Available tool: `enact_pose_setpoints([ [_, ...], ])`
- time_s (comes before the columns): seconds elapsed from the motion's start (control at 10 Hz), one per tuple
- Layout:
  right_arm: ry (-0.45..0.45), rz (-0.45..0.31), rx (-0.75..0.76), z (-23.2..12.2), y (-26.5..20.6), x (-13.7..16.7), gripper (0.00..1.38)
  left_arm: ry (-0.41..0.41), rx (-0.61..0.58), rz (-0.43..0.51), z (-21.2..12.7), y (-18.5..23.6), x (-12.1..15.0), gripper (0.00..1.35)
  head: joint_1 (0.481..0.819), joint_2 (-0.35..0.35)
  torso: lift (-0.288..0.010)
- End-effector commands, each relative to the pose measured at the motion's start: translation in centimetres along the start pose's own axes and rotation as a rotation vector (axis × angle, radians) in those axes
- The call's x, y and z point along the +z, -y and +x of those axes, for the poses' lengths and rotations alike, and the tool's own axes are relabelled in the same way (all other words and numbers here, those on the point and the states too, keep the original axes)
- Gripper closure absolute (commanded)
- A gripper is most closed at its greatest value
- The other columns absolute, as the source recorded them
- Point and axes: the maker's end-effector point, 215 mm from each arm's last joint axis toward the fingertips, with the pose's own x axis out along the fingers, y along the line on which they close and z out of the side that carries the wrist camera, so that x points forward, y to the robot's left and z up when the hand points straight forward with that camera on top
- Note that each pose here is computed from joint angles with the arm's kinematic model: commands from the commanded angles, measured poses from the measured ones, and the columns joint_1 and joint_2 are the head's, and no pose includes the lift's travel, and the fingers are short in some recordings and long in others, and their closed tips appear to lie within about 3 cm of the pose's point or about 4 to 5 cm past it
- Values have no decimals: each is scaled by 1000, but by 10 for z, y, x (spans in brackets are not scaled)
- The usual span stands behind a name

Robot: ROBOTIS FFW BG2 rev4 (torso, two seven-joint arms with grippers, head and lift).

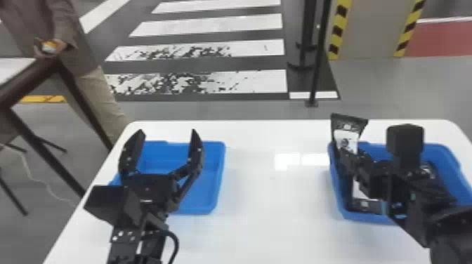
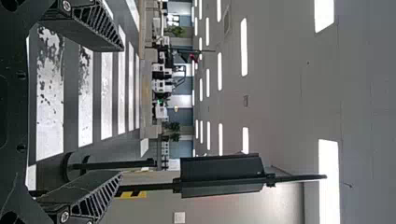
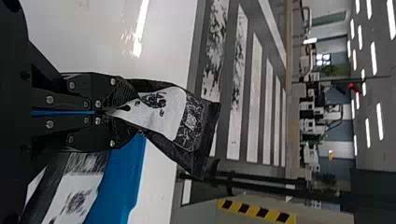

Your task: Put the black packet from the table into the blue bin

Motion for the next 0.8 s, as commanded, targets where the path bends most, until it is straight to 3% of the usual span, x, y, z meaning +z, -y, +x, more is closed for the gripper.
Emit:
enact_pose_setpoints([
  [0.0, -91, 17, -142, -28, 70, -37, 1144, -4, 1, -1, -1, -1, -1, 87, 695, 87, -110],
  [0.2, -186, 18, -240, -64, 113, -74, 1138, -2, 1, -1, -1, -1, -1, 87, 695, -34, -110],
  [0.3, -204, 29, -267, -74, 125, -85, 1119, -4, 1, -1, -1, -1, -1, 87, 695, -56, -110],
  [0.4, -194, 36, -287, -80, 134, -84, 843, 1, 2, -4, -1, -1, 0, 87, 695, -86, -110],
  [0.5, -166, 33, -299, -82, 138, -75, 410, 0, 0, -5, -1, 0, 0, 87, 695, -108, -110],
  [0.6, -135, 29, -301, -82, 139, -66, 76, 0, -1, -6, -1, 1, 0, 88, 695, -119, -110],
  [0.7, -98, 27, -296, -82, 136, -57, 67, 3, 0, -5, -1, 0, 1, 88, 695, -122, -110],
])
